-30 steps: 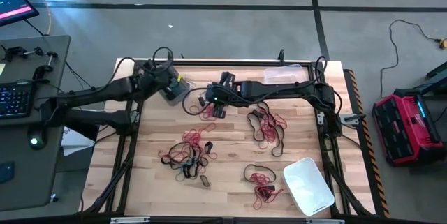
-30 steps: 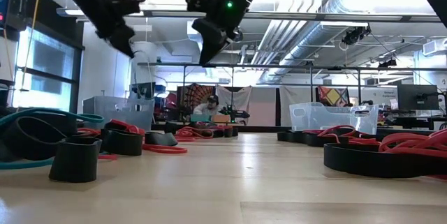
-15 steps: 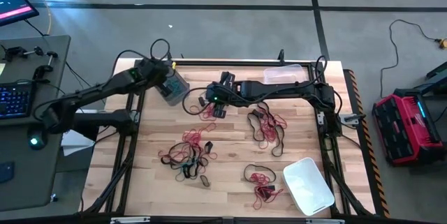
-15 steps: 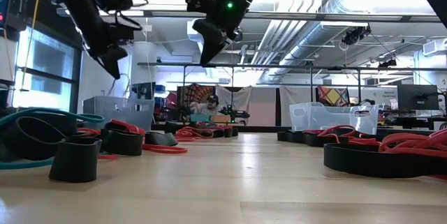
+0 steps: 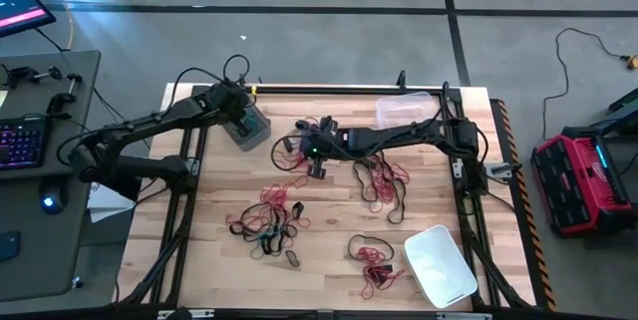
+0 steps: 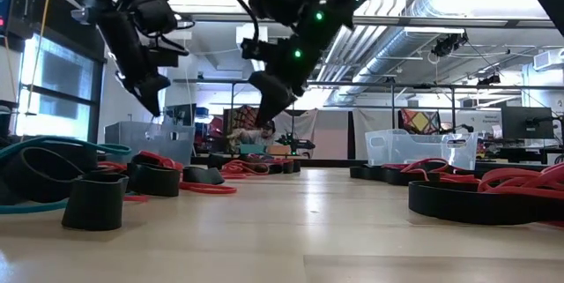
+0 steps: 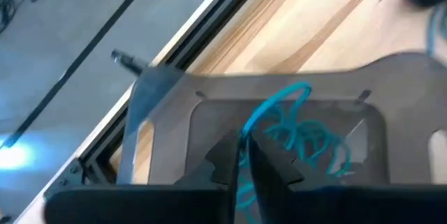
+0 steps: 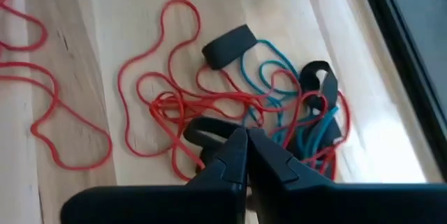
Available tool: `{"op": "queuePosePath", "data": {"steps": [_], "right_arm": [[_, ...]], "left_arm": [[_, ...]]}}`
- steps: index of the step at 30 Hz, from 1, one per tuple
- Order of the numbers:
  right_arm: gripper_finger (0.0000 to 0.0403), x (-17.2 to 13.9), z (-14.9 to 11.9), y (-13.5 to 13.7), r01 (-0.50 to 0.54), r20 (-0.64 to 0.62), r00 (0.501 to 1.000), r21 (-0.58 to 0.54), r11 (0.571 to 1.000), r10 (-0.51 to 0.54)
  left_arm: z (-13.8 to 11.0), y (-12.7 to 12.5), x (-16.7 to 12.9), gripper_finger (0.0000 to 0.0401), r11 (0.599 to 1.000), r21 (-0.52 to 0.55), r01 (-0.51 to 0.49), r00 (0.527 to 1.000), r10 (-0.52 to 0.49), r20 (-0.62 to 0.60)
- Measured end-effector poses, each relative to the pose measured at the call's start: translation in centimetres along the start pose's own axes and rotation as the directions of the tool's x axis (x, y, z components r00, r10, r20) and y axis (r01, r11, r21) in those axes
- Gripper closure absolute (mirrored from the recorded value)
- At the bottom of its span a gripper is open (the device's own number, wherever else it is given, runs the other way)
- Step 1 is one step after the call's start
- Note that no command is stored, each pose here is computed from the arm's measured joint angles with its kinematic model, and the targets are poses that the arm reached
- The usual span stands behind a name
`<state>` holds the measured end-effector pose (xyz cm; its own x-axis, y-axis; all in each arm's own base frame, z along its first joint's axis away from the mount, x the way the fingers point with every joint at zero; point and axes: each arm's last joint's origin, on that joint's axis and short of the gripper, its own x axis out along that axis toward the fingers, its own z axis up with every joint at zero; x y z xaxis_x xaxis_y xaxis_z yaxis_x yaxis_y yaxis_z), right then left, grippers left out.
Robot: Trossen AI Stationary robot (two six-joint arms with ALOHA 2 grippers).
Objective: Sort rubber bands into baskets
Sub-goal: Put the blue rubber band into the black bin
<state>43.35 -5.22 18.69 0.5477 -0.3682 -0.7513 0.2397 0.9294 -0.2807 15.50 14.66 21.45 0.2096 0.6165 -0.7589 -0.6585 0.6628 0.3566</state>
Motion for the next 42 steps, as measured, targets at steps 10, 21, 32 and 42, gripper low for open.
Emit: {"op": "queuePosePath", "data": {"steps": [10,21,32,42], "right_arm": [[0.0403,0.2,-1.5,-3.2,-0.085,0.162,0.984,0.102,0.991,0.067],[0.0388,1.4,-2.9,-8.0,-0.11,0.191,0.98,0.25,0.962,0.062],[0.0299,3.4,-3.6,-8.0,-0.04,0.173,0.985,0.254,0.966,-0.004],[0.0312,5.2,-4.2,-8.0,-0.075,0.183,0.983,0.257,0.963,0.027]], "left_arm": [[1.6,-1.2,-2.2,0.0272,0.989,-0.02,0.147,0.963,-0.139,0.23],[3.5,-2.8,-5.3,0.0249,0.946,0.032,0.323,0.81,-0.294,0.508],[2.3,-4.2,-4.1,0.0249,0.938,0.057,0.342,0.765,-0.313,0.564],[1.6,-4.7,-3.6,0.0249,0.932,0.052,0.359,0.743,-0.32,0.588]]}}
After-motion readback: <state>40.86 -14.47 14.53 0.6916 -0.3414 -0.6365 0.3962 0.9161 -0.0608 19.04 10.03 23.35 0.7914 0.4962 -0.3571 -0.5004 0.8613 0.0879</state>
